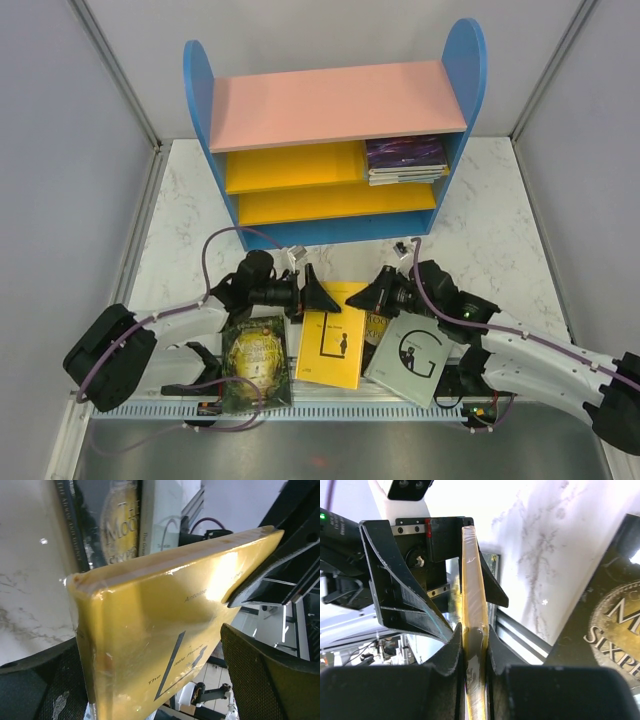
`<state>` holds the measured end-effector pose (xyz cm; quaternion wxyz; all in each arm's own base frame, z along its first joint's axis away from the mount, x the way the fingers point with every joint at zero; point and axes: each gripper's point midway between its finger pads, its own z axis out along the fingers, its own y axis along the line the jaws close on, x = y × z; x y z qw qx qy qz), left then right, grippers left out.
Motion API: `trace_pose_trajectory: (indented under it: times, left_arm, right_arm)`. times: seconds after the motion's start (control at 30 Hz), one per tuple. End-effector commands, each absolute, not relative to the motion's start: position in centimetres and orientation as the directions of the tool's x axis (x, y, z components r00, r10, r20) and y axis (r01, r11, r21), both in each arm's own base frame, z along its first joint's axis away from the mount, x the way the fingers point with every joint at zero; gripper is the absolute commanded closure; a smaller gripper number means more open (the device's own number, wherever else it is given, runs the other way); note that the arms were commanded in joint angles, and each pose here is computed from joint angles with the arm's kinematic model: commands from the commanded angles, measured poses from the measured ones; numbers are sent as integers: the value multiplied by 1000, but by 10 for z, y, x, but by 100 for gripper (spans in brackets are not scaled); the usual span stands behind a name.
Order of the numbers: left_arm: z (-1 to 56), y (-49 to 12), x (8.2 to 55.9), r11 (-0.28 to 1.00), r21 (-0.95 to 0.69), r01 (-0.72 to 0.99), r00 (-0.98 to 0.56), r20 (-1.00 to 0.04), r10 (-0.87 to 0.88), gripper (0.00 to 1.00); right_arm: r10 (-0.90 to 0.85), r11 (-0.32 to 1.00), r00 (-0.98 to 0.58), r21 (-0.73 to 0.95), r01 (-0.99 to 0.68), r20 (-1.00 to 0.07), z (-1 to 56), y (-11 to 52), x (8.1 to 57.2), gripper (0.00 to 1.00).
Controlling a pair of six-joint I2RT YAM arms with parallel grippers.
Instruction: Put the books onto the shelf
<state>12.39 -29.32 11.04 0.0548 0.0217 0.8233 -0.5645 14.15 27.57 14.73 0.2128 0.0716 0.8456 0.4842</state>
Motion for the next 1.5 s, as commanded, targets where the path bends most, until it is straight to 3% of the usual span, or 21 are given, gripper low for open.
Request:
trace_pose_trajectory:
  times: [0.0, 0.17, 0.27, 0.3, 0.4, 0.5, 0.6, 0.67, 0.7, 0.73, 0.8, 0.83, 0.87, 0.9, 0.93, 0.97, 1.1, 1.33, 1.47]
  left_arm:
    - [170, -302, 120, 186, -968, 169, -985, -175, -14, 2]
    - [203, -288, 121, 125, -968, 218, -971, -227, -70, 6]
    - [220, -277, 117, 81, -967, 240, -964, -248, -101, 20]
    - [224, -275, 117, 67, -965, 252, -960, -258, -111, 30]
    - [238, -271, 110, 27, -959, 282, -952, -283, -115, 47]
    - [248, -269, 104, -9, -955, 297, -950, -295, -103, 61]
    - [261, -268, 97, -57, -946, 320, -946, -316, -77, 66]
    - [269, -269, 92, -81, -935, 345, -938, -343, -47, 79]
    - [273, -268, 91, -91, -931, 354, -935, -352, -43, 93]
    - [277, -268, 90, -98, -928, 361, -933, -358, -44, 97]
    - [280, -267, 92, -95, -929, 357, -934, -352, -66, 98]
    - [286, -266, 97, -83, -920, 384, -921, -374, -110, 98]
    - [275, -267, 102, -13, -944, 330, -938, -327, -113, 98]
    - [274, -265, 107, 27, -943, 331, -934, -331, -134, 98]
    - [292, -263, 110, 37, -916, 400, -902, -401, -163, 98]
    - [296, -261, 119, 67, -914, 400, -893, -405, -198, 98]
    - [312, -247, 148, 131, -924, 359, -879, -382, -285, 98]
    - [322, -224, 181, 185, -924, 335, -833, -382, -399, 98]
    - [312, -215, 187, 218, -933, 288, -816, -358, -453, 98]
  right_arm:
    - [412, 403, -850, 902, -153, -328, 209, 279, 153, 100]
    - [498, 347, -795, 919, -184, -347, 252, 264, 156, 100]
    - [524, 308, -783, 932, -192, -335, 266, 258, 152, 100]
    - [533, 297, -778, 934, -197, -333, 270, 255, 152, 100]
    - [534, 291, -778, 936, -198, -331, 270, 254, 150, 100]
    - [537, 287, -778, 938, -194, -325, 270, 255, 151, 100]
    - [546, 262, -779, 946, -191, -308, 272, 257, 152, 100]
    - [547, 255, -782, 949, -185, -299, 270, 261, 154, 100]
    - [542, 251, -786, 950, -187, -297, 271, 262, 154, 100]
    - [542, 240, -785, 951, -195, -298, 274, 265, 155, 100]
    - [517, 230, -804, 953, -199, -293, 274, 273, 155, 96]
    - [509, 228, -808, 952, -204, -295, 278, 276, 155, 84]
    - [491, 243, -820, 950, -195, -294, 272, 281, 156, 67]
    - [472, 239, -832, 951, -199, -293, 273, 284, 154, 41]
    - [463, 236, -837, 951, -198, -290, 275, 287, 153, 34]
    - [451, 240, -845, 951, -195, -287, 273, 289, 152, 30]
    - [429, 225, -861, 956, -191, -273, 271, 292, 144, 22]
    - [448, 173, -866, 972, -159, -222, 270, 286, 133, 22]
    - [498, 29, -855, 988, -149, -144, 297, 285, 135, 22]
